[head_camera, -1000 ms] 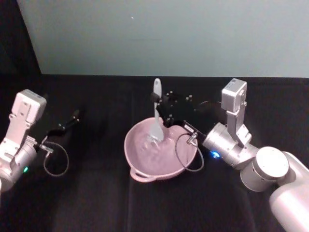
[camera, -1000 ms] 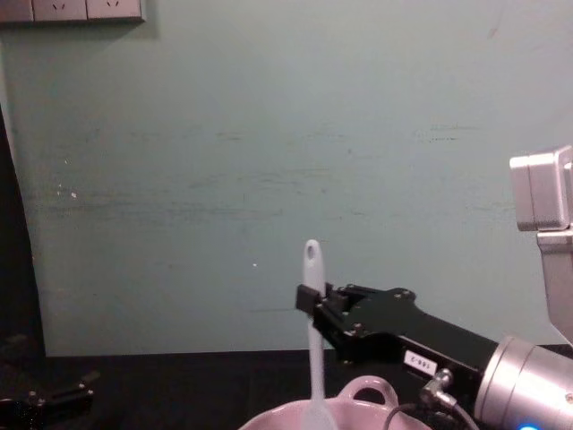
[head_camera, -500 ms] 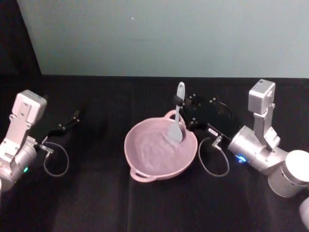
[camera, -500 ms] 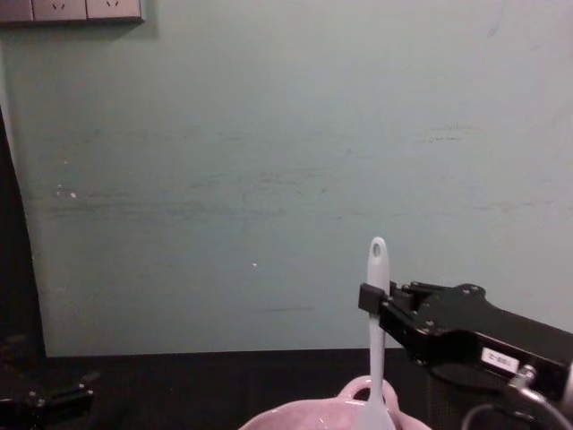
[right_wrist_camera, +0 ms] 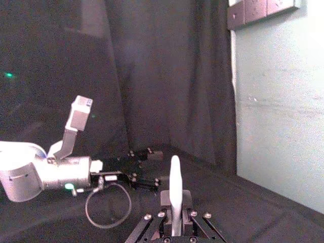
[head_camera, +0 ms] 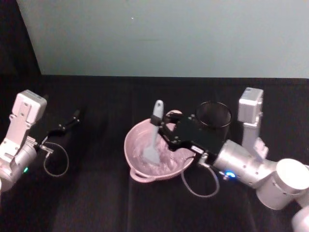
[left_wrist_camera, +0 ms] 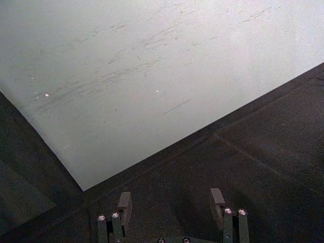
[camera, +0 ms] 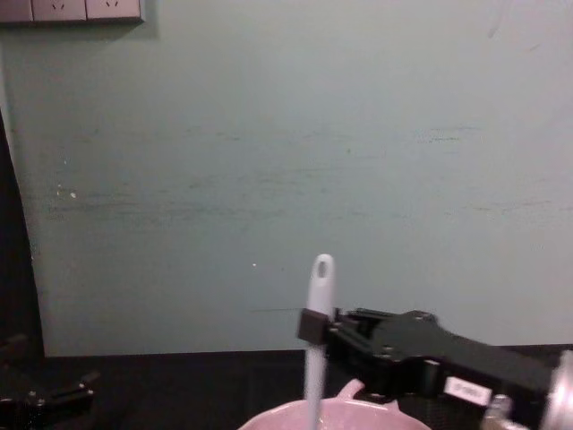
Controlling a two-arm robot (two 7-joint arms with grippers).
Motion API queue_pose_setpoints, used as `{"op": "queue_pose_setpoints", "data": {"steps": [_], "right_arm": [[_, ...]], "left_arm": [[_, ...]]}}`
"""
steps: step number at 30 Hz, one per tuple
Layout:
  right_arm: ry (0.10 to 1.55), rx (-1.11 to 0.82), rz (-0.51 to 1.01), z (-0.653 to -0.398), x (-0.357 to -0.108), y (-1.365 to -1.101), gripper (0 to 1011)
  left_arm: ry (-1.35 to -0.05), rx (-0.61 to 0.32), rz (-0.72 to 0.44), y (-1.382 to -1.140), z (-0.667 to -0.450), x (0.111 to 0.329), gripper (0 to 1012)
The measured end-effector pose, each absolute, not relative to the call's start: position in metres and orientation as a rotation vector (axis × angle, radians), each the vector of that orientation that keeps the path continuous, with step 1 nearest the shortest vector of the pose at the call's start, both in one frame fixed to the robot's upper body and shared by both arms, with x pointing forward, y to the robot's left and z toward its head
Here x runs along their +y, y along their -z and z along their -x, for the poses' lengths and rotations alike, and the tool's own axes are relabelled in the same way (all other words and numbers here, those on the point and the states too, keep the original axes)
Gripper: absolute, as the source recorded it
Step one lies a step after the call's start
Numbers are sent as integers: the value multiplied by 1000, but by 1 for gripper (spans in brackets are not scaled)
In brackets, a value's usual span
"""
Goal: Use the one hand to pick up the spoon and stir the clear water in the bowl.
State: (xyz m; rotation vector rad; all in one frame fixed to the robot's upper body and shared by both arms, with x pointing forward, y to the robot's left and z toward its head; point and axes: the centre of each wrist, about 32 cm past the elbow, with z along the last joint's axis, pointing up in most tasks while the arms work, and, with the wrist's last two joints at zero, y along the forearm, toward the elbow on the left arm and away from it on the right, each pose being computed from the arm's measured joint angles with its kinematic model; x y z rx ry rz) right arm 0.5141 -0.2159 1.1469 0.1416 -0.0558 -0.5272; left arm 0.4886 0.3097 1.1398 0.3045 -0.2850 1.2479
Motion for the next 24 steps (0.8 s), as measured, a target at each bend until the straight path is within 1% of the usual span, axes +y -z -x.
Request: {"op": "queue_pose_setpoints", "data": {"steps": [1, 5, 8, 12, 15, 18, 20, 23, 24], "right_arm": [[522, -61, -155, -516, -209, -1144, 111], [542, -95, -183, -523, -195, -1139, 112], [578, -133, -196, -532, -188, -1136, 112], [629, -166, -190, -542, -186, -1133, 111], [666, -175, -180, -549, -188, -1131, 111], [724, -185, -165, -556, -196, -1132, 111], [743, -194, -159, -557, -200, -1132, 112], [768, -221, -136, -555, -214, -1139, 112], [768, -221, -136, -555, -214, -1139, 111]], "left_arm": [[-1248, -285, -304, -1140, -489, 310, 1011], [-1248, -285, -304, -1140, -489, 310, 1011], [-1248, -285, -304, -1140, -489, 310, 1011], [-1248, -285, -304, -1140, -489, 310, 1011], [-1248, -285, -304, -1140, -489, 310, 1011], [-1248, -285, -304, -1140, -489, 310, 1011], [-1248, -285, -304, -1140, -489, 310, 1011], [-1248, -285, -304, -1140, -489, 310, 1011], [-1248, -285, -304, -1140, -489, 310, 1011]]}}
